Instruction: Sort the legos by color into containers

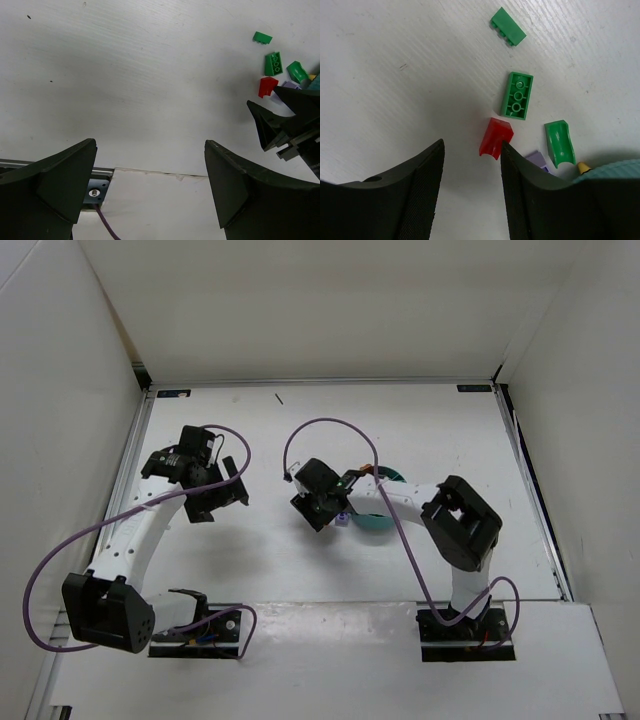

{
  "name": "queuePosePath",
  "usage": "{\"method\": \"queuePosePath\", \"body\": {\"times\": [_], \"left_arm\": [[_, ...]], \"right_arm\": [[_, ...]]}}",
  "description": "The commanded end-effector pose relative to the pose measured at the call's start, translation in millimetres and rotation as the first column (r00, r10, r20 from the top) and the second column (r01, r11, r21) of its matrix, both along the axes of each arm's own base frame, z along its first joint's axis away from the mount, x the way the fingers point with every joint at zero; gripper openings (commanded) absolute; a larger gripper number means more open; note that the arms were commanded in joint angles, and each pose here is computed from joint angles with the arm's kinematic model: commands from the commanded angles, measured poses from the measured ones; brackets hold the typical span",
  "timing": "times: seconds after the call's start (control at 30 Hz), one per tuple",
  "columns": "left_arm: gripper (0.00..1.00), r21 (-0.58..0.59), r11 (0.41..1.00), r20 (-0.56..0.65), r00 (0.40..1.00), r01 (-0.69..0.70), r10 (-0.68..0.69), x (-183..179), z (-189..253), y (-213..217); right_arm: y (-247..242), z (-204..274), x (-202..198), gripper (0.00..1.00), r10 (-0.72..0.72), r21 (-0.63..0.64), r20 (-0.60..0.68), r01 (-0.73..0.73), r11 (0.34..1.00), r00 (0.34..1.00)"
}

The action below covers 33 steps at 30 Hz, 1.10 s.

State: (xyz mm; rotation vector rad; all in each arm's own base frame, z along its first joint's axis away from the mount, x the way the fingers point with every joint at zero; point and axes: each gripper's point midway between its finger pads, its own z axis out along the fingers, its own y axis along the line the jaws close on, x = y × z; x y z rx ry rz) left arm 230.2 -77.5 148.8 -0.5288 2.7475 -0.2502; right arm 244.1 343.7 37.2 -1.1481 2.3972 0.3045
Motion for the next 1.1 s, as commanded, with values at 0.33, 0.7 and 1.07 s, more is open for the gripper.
{"method": "queuePosePath", "body": {"times": [0.33, 0.7, 1.07], "left_arm": [[1.00, 0.001, 1.000, 0.052, 0.999, 0.004, -0.004, 2, 16, 2], [1.00, -0.010, 1.000, 0.057, 0.998, 0.006, -0.005, 2, 17, 1], [1.00, -0.010, 1.000, 0.064, 0.998, 0.010, -0.009, 1, 19, 1]], "right_arm": [[-1, -10, 20, 0.53, -0.091, 0.004, 0.020, 0.091, 0.996, 0.996], [2, -2, 26, 0.43, -0.102, 0.014, 0.049, 0.102, 0.995, 0.994], [-2, -14, 29, 0.00, -0.083, 0.011, 0.017, 0.082, 0.997, 0.996]]}}
